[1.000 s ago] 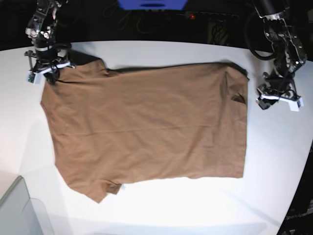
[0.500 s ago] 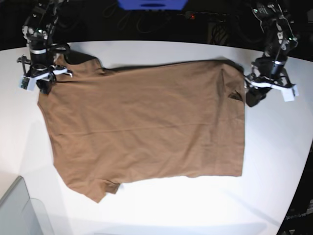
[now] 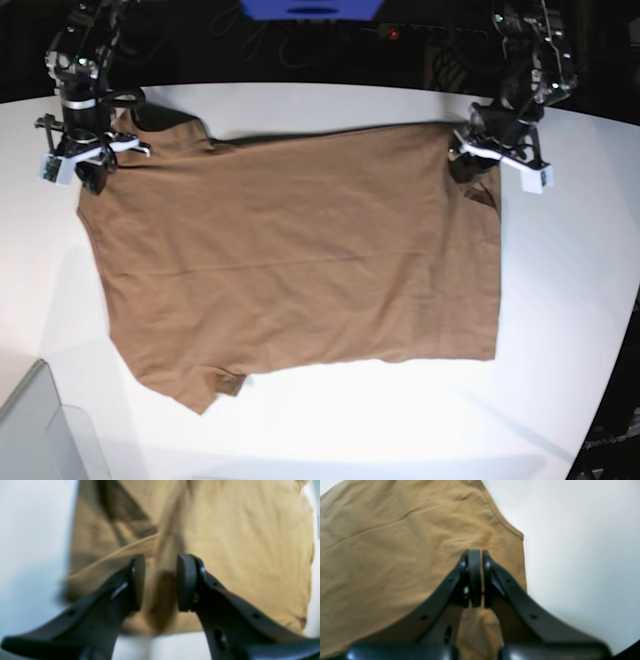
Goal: Layout the t-shirt on the table in an organized manner, then fold the t-shirt properly
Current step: 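Regrasp the shirt's shoulder corners with both grippers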
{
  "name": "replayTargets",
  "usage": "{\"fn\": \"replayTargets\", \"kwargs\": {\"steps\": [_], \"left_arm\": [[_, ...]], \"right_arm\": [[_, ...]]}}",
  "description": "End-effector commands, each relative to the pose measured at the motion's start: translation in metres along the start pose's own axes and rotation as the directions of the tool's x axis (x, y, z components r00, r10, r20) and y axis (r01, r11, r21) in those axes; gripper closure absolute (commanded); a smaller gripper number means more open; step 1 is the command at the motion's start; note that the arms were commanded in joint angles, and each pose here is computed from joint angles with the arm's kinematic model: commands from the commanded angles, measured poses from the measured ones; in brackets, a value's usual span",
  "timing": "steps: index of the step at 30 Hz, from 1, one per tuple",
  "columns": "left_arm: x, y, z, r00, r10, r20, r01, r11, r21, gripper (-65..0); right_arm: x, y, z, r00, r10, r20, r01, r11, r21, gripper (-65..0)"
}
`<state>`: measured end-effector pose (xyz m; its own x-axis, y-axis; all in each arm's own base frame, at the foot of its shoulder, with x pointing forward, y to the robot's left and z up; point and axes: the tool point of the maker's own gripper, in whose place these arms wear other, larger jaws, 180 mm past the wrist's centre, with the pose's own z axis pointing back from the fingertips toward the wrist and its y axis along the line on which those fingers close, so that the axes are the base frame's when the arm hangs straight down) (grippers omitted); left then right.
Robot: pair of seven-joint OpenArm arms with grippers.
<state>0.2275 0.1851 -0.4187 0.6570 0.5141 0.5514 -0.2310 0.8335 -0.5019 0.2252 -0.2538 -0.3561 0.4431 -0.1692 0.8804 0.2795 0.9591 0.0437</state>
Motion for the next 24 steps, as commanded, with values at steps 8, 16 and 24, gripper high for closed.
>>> {"fn": "replayTargets", "kwargs": {"steps": [8, 16, 24], "left_arm": [[0.018, 0.026, 0.065, 0.996, -0.052, 0.076, 0.046, 0.996, 0.082, -20.8], [0.026, 0.039, 0.079, 0.99, -0.02, 0.137, 0.002, 0.991, 0.131, -21.2], [0.037, 0.044, 0.053, 0.987, 0.032, 0.156, -0.05, 0.992, 0.113, -21.2]], "right_arm": [[0.004, -0.001, -0.003, 1.0, 0.002, 0.021, -0.002, 1.0, 0.002, 0.0], [-0.006, -0.001, -0.007, 1.0, -0.013, -0.004, 0.013, 1.0, 0.002, 0.0], [-0.007, 0.002, -0.007, 1.0, -0.008, -0.006, 0.008, 1.0, 0.014, 0.0]]}}
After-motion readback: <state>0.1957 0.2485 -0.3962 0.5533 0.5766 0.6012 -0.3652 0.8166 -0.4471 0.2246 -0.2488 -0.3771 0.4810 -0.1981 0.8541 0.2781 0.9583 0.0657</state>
